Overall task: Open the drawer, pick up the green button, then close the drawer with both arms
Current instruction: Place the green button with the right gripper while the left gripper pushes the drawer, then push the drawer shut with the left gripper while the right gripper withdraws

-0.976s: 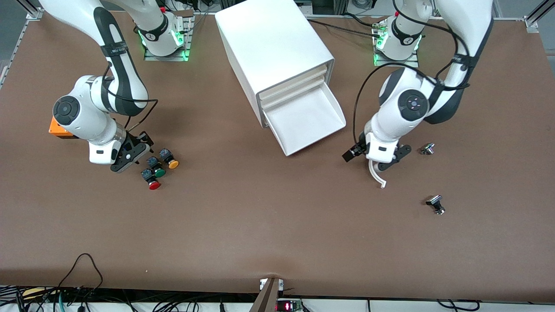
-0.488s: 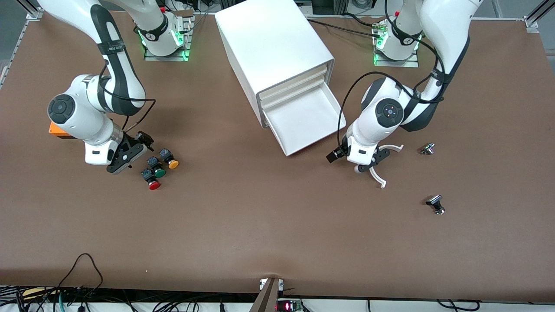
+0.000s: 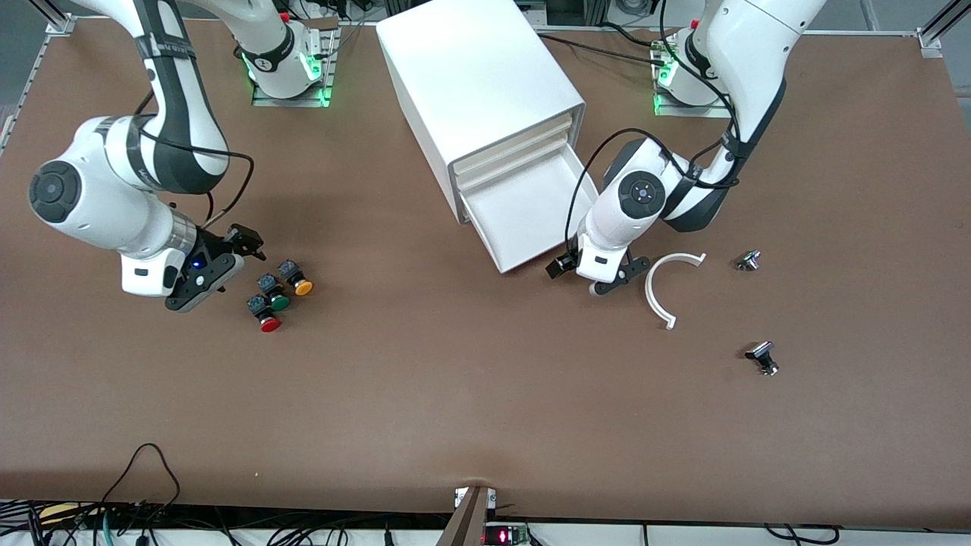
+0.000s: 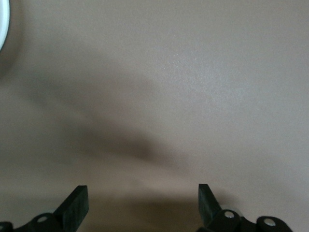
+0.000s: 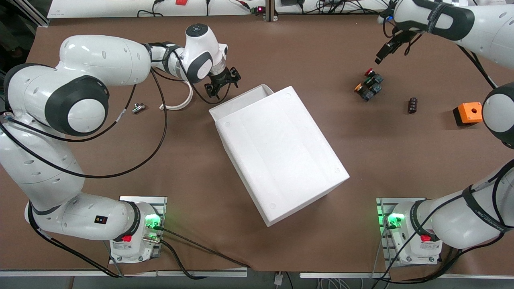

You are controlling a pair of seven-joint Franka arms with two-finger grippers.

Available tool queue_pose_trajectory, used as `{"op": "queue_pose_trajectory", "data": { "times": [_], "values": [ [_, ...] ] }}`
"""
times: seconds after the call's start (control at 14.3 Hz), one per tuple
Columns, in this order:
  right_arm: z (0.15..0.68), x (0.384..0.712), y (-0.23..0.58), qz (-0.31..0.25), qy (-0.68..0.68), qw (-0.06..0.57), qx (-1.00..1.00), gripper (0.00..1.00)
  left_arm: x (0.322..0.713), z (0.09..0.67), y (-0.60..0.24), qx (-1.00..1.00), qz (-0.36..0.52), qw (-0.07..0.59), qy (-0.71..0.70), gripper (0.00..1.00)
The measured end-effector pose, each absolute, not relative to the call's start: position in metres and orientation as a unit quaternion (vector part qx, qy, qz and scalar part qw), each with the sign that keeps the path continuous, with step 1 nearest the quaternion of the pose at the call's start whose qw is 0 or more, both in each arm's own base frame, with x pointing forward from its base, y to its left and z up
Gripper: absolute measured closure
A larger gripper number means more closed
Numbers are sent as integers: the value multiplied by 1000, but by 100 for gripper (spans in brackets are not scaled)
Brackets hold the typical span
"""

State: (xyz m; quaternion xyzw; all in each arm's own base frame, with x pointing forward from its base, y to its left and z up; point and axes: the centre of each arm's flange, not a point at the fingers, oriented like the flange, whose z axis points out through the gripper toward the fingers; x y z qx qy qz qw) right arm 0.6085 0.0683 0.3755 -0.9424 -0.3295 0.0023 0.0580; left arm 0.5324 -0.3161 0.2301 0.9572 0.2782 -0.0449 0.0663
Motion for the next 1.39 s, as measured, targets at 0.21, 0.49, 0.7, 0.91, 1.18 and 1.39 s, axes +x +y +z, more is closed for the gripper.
{"op": "queue_pose_trajectory", "data": {
  "times": [0.21, 0.49, 0.7, 0.91, 1.18, 1.39],
  "values": [
    [399, 613, 72, 20, -330, 51, -942, 0, 525, 227, -323, 956, -49, 62, 281, 0],
    [427, 616, 72, 44, -323, 46, -944, 0, 509, 220, -334, 955, -59, 53, 284, 0],
    [449, 615, 74, 63, -307, 44, -949, 0, 499, 223, -345, 954, -67, 50, 288, 0],
    [465, 614, 58, 76, -286, 22, -955, 0, 484, 222, -358, 951, -77, 46, 295, 0],
    [497, 596, 18, 94, -254, 26, -962, 0, 462, 221, -378, 948, -91, 43, 302, 0],
    [529, 577, -4, 93, -234, 29, -967, 0, 445, 222, -393, 947, -99, 43, 302, 0]
  ]
}}
